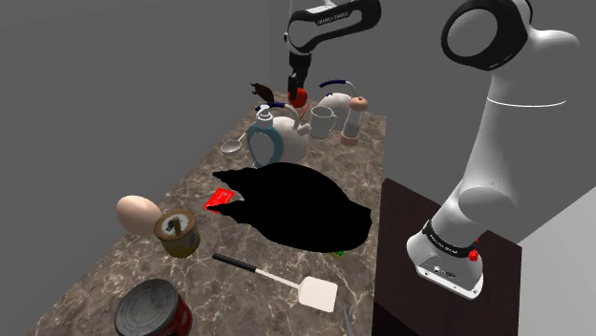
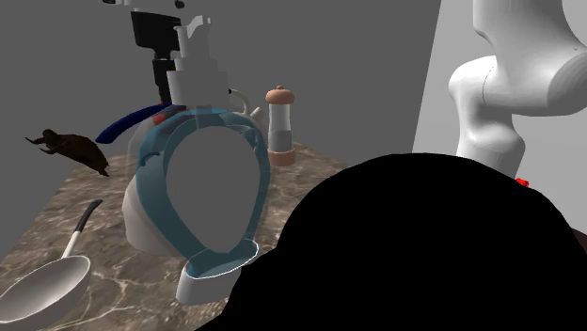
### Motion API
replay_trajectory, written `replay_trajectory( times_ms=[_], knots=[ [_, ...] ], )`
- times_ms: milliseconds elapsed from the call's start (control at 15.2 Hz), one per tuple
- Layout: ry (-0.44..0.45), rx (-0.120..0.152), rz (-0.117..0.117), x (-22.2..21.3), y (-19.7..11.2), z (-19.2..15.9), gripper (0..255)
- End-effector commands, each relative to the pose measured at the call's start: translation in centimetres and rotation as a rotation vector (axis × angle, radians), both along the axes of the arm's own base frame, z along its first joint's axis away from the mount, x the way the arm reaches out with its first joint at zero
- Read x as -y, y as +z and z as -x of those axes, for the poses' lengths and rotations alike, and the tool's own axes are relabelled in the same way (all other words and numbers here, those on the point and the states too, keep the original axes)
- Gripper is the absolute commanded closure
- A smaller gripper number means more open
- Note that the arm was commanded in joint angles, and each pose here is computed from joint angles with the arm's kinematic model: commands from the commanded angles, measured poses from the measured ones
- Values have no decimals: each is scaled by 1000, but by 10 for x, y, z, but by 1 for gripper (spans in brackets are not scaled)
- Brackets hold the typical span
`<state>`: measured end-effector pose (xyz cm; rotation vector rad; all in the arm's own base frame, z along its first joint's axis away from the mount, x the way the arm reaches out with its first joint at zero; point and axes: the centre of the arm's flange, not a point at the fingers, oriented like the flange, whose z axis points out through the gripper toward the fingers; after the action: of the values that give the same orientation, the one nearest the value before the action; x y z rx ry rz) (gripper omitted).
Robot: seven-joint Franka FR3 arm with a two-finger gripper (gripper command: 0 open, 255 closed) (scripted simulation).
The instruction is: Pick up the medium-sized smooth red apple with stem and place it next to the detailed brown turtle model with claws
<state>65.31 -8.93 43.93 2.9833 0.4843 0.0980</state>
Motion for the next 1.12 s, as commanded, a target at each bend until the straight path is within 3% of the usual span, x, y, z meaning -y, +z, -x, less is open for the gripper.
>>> replay_trajectory(
  times_ms=[0, 924, 1056],
  knots=[
    [0, 1, 0, 0, -11, 0, 255],
    [0, 1, 0, 0, -86, 0, 255],
    [0, 1, 0, 0, -86, 0, 255]
  ],
)
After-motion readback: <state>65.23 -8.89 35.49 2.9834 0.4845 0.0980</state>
